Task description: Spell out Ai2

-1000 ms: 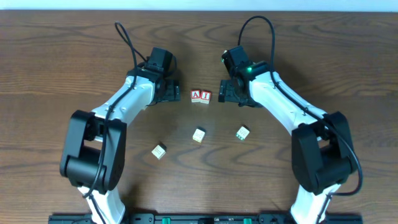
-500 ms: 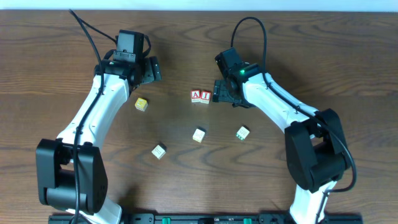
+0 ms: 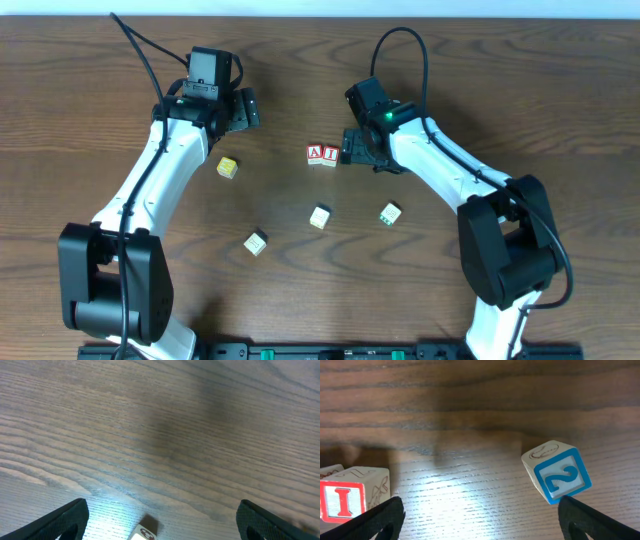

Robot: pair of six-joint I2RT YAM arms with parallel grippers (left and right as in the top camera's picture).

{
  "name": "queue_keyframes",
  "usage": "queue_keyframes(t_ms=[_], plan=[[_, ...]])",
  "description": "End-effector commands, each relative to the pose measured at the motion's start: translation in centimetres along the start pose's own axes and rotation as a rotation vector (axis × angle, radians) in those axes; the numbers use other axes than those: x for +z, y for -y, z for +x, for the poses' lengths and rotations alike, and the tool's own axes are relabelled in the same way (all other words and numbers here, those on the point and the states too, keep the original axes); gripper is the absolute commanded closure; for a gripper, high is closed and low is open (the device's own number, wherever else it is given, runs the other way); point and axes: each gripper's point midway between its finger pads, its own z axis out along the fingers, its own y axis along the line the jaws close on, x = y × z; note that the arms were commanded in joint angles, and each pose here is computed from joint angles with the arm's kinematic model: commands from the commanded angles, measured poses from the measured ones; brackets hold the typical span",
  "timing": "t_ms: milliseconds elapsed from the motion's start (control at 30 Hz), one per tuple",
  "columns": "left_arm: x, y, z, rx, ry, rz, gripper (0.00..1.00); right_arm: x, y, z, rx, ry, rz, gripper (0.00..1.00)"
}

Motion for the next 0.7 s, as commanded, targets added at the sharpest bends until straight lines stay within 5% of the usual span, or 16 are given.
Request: queue_keyframes(t_ms=[0,667], plan=[[-0.2,-0.3,-0.5,0.010,0.012,-0.013,0.05,0.2,-1.0,-0.3,0.013,0.006,-0.019,0.02],[-0.2,-0.2,-0.5,0.010,0.012,-0.012,0.05,3.7,-2.9,0.5,0.042,-0.045,-0.096,0.02]])
